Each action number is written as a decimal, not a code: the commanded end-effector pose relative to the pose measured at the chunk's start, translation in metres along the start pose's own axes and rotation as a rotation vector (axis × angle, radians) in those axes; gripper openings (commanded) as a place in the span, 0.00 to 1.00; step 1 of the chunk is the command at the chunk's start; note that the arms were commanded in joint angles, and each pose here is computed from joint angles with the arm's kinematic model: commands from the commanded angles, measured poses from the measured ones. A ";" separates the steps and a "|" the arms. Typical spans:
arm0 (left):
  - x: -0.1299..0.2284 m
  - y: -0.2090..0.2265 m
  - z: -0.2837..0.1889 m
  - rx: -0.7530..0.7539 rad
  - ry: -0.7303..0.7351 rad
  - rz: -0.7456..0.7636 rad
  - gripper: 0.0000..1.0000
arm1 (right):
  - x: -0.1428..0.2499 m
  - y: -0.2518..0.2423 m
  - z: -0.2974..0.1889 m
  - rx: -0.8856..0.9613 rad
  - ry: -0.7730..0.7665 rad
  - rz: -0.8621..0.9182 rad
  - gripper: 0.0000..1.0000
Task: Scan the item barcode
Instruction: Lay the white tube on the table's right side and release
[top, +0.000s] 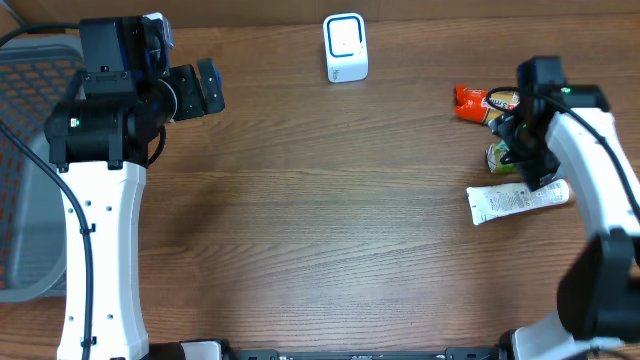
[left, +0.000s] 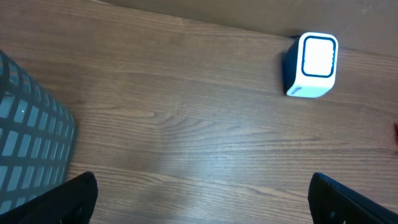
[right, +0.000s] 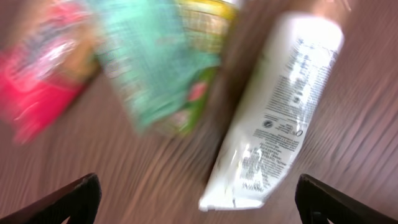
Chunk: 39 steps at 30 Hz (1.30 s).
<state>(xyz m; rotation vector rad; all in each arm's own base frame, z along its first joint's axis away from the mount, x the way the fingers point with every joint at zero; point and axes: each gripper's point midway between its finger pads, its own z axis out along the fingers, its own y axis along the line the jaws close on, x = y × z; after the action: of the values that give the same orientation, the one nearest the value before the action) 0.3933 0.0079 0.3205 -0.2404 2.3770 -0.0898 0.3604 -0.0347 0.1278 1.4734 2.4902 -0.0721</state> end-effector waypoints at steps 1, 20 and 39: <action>-0.002 0.001 0.000 -0.005 -0.005 0.001 1.00 | 0.016 0.031 -0.107 -0.313 -0.083 -0.395 1.00; -0.002 0.001 0.000 -0.005 -0.005 0.001 1.00 | 0.036 -0.089 -0.266 -0.555 -0.459 -0.472 1.00; -0.002 0.001 0.000 -0.005 -0.005 0.001 1.00 | 0.054 -0.065 -0.183 -1.016 -1.116 -0.638 1.00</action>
<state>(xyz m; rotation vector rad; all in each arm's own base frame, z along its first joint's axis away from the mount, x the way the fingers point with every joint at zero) 0.3935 0.0080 0.3202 -0.2407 2.3777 -0.0893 0.2444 0.0048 0.3176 0.1314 1.5462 0.1754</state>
